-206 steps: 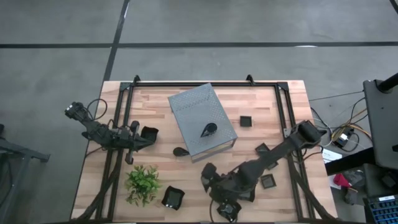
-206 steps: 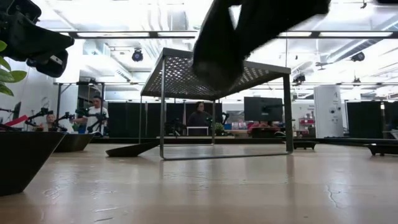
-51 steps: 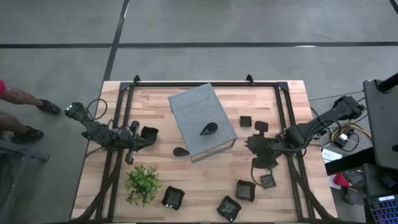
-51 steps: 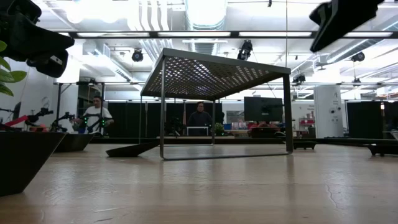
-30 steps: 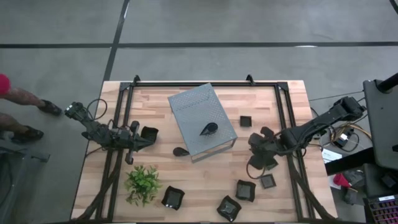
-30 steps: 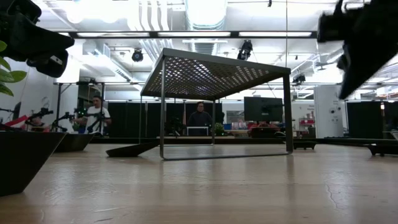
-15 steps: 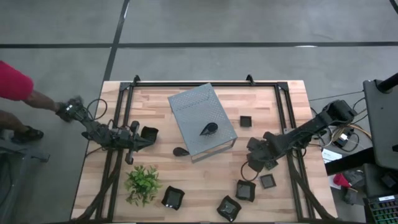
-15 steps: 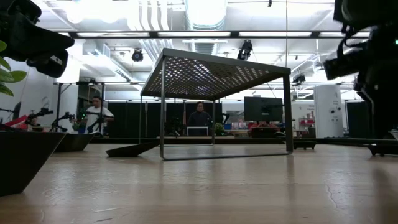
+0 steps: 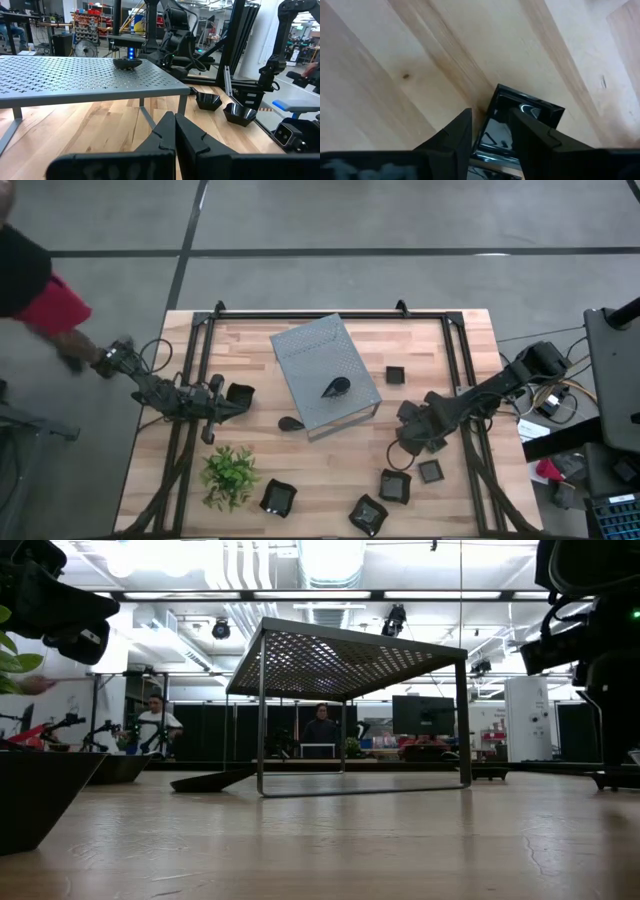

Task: Pick & Place Mini shaped plates
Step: Put the square plate on the shelf

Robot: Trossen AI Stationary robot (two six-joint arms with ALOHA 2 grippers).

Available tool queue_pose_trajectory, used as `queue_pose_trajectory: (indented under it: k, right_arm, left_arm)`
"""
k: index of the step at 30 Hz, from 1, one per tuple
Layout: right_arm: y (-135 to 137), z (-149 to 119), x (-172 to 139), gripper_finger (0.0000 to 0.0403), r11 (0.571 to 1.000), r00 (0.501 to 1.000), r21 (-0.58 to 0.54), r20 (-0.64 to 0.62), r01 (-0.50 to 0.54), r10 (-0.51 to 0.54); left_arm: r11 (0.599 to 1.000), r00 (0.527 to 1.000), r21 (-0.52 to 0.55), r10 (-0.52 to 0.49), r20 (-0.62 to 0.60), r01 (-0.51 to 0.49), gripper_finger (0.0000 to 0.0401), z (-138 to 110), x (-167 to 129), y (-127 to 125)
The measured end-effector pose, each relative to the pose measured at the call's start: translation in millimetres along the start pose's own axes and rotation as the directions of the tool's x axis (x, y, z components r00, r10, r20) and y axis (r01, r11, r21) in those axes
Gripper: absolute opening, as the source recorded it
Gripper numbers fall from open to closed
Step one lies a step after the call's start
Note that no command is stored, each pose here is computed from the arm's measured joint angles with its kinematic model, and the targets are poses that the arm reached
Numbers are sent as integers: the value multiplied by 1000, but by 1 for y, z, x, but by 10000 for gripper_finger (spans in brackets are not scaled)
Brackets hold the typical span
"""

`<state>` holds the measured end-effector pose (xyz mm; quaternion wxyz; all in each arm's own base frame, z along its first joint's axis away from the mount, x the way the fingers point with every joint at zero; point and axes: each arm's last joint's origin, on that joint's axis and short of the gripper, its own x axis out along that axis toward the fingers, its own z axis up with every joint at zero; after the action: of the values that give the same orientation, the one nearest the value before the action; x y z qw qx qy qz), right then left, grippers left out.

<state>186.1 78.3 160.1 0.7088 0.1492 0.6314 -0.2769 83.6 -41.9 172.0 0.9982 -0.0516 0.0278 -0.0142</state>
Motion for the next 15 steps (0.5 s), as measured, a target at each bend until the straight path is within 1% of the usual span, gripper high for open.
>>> queue_pose_trajectory:
  k: [8, 15]
  right_arm:
    - [-4, -4, 6, 126, 1000, 1000, 17, -19, 18, -18]
    - [0, -3, 7, 126, 999, 1000, 23, -12, -26, 26]
  left_arm:
    - [1000, 1000, 0, 0, 0, 0, 0, 0, 0, 0]
    - [1000, 1000, 0, 1, 0, -1, 0, 0, 0, 0]
